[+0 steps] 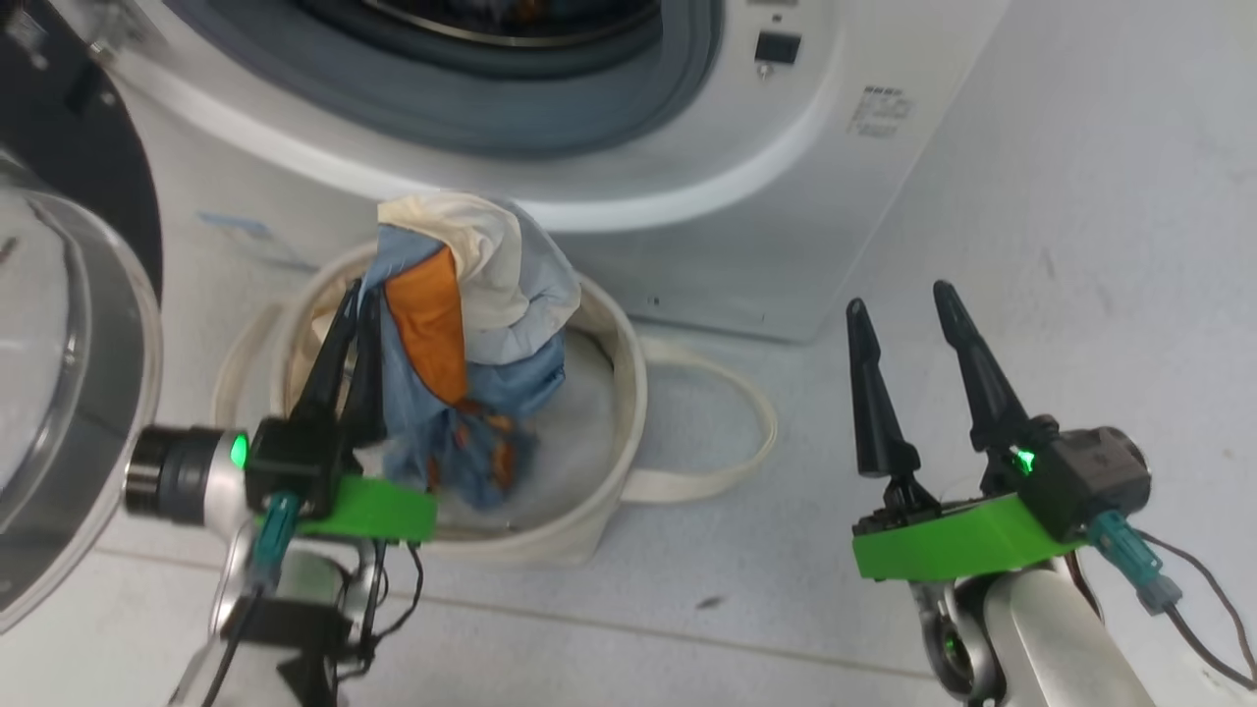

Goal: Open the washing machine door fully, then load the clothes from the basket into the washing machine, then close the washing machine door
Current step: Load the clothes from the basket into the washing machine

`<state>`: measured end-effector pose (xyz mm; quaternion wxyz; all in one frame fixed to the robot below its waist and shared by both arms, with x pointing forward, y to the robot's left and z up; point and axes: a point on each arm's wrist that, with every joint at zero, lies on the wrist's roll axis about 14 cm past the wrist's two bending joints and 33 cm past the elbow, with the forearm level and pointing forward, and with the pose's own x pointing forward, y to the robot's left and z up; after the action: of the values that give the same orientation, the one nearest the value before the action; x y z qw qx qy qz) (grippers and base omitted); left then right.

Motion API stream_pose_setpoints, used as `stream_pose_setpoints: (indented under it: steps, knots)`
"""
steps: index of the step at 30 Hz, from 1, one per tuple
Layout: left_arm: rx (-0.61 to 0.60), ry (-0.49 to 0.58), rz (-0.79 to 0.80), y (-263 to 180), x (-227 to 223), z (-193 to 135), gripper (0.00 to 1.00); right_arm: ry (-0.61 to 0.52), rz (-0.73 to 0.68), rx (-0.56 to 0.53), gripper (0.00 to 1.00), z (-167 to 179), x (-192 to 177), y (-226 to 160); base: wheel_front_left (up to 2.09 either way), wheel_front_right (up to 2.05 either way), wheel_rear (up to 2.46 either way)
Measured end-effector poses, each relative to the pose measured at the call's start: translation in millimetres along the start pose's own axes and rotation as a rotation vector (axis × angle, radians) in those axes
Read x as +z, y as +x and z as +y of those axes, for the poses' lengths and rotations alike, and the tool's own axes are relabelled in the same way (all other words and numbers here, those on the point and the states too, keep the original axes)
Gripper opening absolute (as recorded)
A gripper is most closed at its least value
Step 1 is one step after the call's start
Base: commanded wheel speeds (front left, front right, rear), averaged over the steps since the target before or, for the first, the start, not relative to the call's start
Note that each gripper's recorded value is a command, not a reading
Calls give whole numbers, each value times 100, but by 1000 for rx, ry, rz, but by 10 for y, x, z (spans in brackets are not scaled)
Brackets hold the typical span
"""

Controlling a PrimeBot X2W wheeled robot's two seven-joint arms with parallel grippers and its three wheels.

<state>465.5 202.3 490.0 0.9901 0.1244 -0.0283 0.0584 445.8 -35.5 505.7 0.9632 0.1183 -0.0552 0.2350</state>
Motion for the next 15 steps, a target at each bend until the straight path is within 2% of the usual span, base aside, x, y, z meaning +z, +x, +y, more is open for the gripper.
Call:
stream_pose_setpoints:
  steps: [10, 15]
  knots:
    - [41, -49, -194, -508, 731, 158, 0, 3, -49, 6, 100, 192, 324, -280, 0, 0, 0]
    - [50, -64, -231, -763, 871, 169, 0, 5, -70, -1, 100, 252, 449, -429, 0, 0, 0]
